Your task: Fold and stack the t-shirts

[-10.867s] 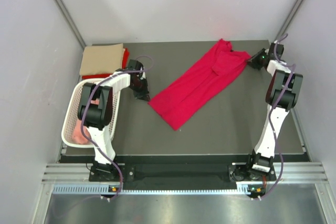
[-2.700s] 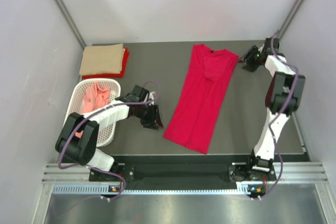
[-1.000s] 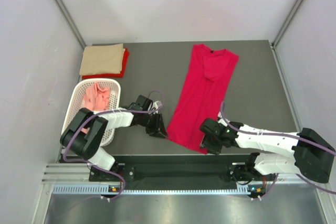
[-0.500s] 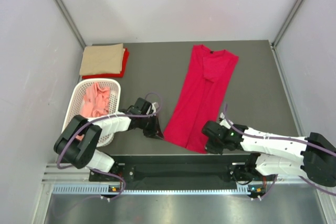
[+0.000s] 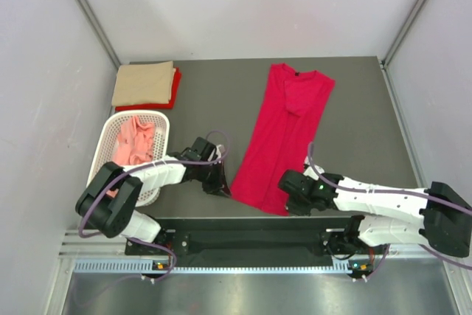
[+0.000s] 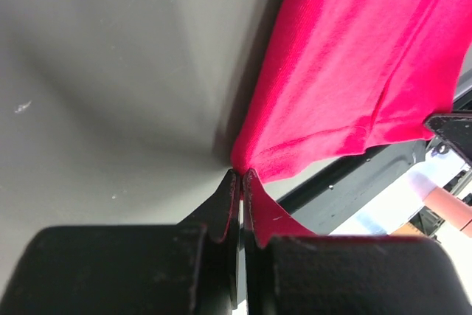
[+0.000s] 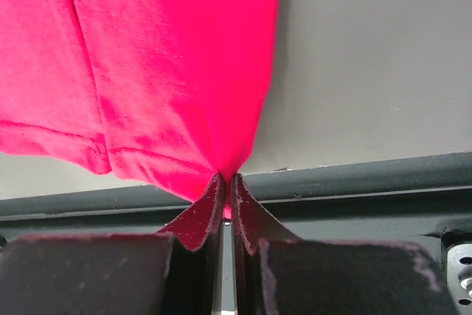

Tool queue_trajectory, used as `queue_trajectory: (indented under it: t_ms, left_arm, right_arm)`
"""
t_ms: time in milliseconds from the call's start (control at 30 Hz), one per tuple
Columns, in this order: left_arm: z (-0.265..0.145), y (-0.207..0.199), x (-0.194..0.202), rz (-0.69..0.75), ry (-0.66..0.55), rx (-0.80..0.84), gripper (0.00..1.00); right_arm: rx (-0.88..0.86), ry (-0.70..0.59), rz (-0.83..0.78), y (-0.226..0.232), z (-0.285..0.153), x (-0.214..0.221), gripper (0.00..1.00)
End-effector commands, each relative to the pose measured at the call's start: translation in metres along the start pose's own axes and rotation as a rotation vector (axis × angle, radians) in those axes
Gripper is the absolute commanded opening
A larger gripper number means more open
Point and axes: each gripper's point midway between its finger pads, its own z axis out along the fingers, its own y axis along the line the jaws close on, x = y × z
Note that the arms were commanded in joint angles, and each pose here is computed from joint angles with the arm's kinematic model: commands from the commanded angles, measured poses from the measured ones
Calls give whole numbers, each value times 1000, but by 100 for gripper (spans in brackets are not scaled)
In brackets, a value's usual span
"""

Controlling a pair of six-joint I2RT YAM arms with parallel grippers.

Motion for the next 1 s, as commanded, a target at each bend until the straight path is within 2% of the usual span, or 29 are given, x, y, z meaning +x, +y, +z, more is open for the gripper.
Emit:
queue_trajectory:
  t_ms: [0,167,400,500,700,833,967]
  left_arm:
    - [-5,-11,-10,-4,-3,-8,0]
    - [-5,-33,-34,10,-4,10,0]
    - [-2,-64,-82,41,-26,11,0]
    - [6,-64,-97,32,-5,-19,0]
    - [10,-99,-170,52,-89,7,0]
    - [11,-101,-210,53,-115,-7,0]
    - [10,-115,-246,86,-149,54,0]
  right_arm:
    - [1,-51,-15,11,-6,-13,0]
    - [6,-84,-20,13,-6,-35,0]
    - [22,-149,-27,9,-10,-97,0]
    - [21,-171,-46,11,-11,-123,0]
    - [19,-184,-60,13,-6,-175,0]
    - [26,-236,-64,17,-12,-214,0]
    - [37,-263,-82,17,-8,-244,0]
